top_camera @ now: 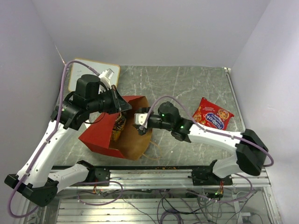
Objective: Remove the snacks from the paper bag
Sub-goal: Take out the snack from the paper bag.
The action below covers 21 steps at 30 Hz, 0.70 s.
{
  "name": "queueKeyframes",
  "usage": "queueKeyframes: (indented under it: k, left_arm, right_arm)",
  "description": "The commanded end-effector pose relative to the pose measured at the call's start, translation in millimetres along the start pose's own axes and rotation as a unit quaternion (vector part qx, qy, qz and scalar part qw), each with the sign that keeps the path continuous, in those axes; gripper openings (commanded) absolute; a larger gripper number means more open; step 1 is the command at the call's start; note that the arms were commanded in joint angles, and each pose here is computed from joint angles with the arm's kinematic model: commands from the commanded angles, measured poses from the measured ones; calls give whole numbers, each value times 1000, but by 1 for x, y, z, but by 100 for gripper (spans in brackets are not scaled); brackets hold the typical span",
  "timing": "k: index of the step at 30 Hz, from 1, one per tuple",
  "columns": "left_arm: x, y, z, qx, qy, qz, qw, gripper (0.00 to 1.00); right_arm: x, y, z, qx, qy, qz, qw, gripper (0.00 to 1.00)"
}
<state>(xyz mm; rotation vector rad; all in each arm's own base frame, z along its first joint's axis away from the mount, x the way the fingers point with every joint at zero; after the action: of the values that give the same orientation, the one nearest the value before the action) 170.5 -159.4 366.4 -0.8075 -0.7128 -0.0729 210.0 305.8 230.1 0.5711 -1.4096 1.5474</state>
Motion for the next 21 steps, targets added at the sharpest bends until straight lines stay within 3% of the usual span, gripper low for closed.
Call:
queueKeyframes:
  k: [1,10,21]
  left_arm:
    - [7,-8,10,-5,-20,-25,999,7]
    - [13,-9,8,-1,-18,-44,999,7]
    - [26,-17,9,-7,-16,-88,996,7]
  right_arm:
    - [2,-13,-27,-24,-24,57,998,64]
    - [-33,-14,-64,6,35,129,991,50]
    - [-57,-26,-89,-32,76,195,977,50]
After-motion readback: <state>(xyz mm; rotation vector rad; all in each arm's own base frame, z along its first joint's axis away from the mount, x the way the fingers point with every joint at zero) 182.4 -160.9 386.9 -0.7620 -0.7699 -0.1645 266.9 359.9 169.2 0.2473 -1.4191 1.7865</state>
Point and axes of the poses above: each gripper's point midway between its finger pads, its own z axis back along the fingers, its own y axis along the line the jaws close on, x = y × z, the point moved 8 cm from there along z, back along the fingers, and after that the axes turned 5 degrees about -z, right-handed, at the moved point
